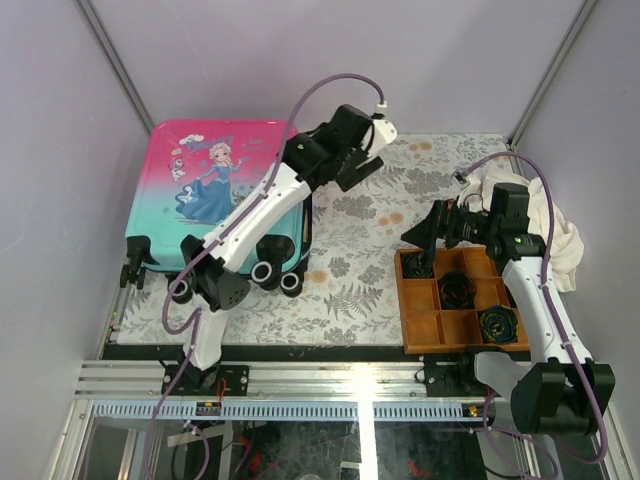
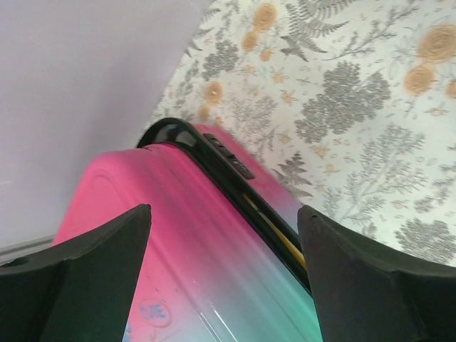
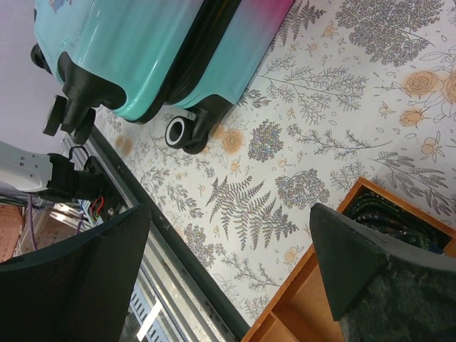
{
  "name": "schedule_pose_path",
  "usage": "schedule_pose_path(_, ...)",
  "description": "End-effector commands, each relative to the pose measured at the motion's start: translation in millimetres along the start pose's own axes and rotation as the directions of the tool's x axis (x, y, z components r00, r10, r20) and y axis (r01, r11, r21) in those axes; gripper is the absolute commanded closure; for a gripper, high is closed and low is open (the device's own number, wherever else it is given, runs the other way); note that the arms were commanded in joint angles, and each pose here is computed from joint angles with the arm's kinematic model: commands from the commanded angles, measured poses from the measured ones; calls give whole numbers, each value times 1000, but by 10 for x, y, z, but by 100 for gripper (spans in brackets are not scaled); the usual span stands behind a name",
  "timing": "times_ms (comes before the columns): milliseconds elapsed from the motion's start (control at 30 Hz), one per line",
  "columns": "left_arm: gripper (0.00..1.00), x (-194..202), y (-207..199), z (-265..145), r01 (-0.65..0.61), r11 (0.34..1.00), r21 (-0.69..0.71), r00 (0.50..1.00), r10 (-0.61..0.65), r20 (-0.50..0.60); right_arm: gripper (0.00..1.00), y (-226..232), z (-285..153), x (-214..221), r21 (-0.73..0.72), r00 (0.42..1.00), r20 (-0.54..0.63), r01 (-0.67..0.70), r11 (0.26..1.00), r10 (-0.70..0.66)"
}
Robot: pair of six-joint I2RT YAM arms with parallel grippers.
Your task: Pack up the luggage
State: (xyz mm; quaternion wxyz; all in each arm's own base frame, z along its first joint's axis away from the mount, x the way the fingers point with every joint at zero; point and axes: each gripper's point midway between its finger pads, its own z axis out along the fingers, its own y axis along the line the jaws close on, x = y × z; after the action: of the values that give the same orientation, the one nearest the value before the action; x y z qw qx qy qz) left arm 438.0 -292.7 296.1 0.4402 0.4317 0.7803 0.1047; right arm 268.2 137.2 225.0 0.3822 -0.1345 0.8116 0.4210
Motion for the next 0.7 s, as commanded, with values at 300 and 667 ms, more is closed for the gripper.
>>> schedule_pose_path(300, 15, 1094, 1061, -846, 528, 835, 157, 849, -526, -57, 1, 100, 192, -150, 11, 994, -55, 99, 995, -98)
schedule_pose_path(667, 0, 2824, 1613, -1522, 812, 580, 69, 583, -797, -160, 3, 459, 805, -102, -88, 935, -247, 242, 966, -256)
